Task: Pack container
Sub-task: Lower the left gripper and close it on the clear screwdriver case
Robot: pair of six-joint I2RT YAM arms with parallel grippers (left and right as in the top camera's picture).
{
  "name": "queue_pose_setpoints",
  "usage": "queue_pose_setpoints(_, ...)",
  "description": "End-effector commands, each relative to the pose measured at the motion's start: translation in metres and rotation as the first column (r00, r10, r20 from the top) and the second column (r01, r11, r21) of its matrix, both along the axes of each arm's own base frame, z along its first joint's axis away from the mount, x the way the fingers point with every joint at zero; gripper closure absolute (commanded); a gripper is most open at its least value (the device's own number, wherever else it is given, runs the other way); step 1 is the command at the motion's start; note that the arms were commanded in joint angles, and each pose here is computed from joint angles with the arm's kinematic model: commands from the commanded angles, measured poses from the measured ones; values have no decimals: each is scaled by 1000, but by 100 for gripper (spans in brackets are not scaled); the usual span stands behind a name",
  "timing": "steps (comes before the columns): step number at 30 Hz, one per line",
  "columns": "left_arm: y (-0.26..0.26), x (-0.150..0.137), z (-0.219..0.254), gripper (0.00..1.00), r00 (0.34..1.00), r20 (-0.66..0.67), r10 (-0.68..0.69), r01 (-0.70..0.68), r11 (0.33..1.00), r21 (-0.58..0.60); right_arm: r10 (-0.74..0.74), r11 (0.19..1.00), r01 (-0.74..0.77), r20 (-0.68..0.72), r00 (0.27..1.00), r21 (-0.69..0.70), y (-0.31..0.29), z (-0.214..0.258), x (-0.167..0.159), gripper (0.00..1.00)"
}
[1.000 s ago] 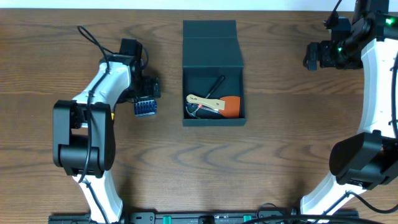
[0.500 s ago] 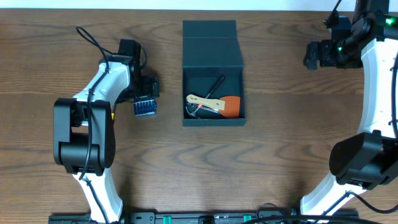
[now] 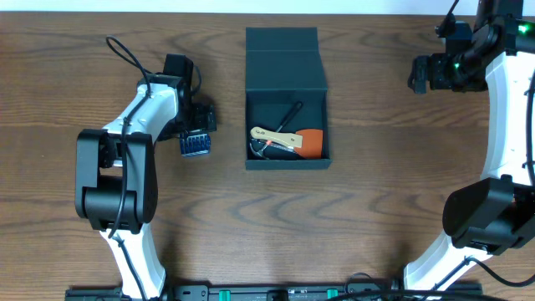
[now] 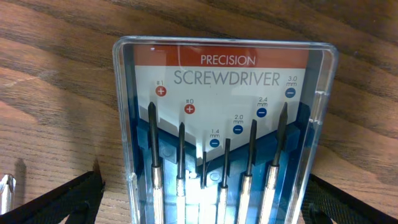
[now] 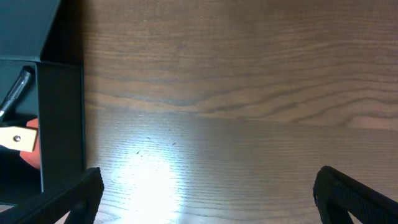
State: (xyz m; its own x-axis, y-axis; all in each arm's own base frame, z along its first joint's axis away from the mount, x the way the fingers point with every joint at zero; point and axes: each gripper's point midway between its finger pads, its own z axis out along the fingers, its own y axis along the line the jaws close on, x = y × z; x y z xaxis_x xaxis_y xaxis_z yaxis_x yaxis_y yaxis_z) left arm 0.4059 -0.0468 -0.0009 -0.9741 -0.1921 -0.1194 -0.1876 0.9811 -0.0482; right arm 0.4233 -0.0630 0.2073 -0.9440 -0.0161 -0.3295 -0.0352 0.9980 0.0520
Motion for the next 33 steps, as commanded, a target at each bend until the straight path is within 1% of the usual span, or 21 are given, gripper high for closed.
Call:
queue_pose_setpoints(1, 1, 0, -8, 1, 1000, -21, 10, -10, 1000, 9, 12, 1000, -12, -11, 1000, 9, 0, -5, 0, 1)
queue_pose_setpoints(16, 1, -1, -8, 1, 1000, -25, 10, -10, 1000, 9, 12, 1000, -12, -17, 1000, 10, 0, -6, -2, 1)
queue_pose_setpoints(23, 16, -12, -9, 1, 998, -64, 23, -17, 996, 93, 12, 1000, -12, -17, 1000, 10, 0, -6, -2, 1)
queue_pose_setpoints(33, 16, -12, -9, 0, 998, -63, 23, -17, 996, 91, 12, 1000, -12, -21, 1000, 11, 0, -6, -3, 1)
